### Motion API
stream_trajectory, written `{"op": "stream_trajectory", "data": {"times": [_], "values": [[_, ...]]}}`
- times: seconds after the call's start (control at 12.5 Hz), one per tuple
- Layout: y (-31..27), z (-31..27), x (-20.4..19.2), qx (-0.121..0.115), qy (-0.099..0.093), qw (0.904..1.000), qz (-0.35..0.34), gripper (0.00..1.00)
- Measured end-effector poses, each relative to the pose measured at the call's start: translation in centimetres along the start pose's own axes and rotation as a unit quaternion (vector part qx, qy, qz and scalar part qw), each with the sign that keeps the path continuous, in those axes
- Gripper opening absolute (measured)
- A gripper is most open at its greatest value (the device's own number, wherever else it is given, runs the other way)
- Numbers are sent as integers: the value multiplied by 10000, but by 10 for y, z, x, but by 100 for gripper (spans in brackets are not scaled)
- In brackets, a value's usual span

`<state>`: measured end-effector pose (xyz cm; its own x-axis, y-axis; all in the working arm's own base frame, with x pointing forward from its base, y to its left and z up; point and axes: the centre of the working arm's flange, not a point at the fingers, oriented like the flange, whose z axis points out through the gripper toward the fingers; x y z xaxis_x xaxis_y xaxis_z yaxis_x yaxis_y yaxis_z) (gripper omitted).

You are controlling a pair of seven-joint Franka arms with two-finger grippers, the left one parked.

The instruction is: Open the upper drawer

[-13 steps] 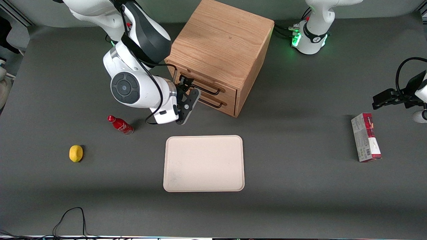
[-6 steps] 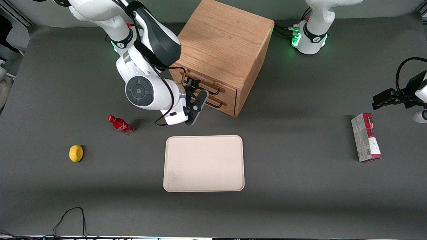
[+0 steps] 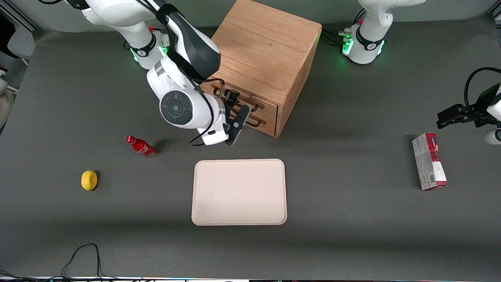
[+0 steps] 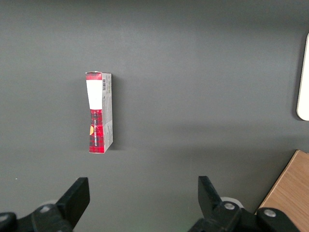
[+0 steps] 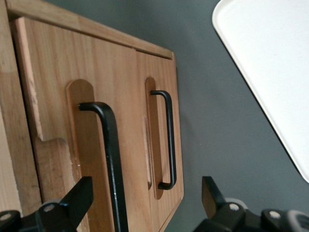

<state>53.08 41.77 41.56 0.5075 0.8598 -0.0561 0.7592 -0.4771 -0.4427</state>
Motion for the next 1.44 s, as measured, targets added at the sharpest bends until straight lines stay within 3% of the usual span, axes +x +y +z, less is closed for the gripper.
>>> {"op": "stream_trajectory", "data": {"times": [0.16,0.8,1.44], "values": [[-5,11,2,23,-88,9999,-89,100],[2,19,-1,16,-108,9995,-283,100],[12,27,-2,-66,6,9993,-372,100]]}}
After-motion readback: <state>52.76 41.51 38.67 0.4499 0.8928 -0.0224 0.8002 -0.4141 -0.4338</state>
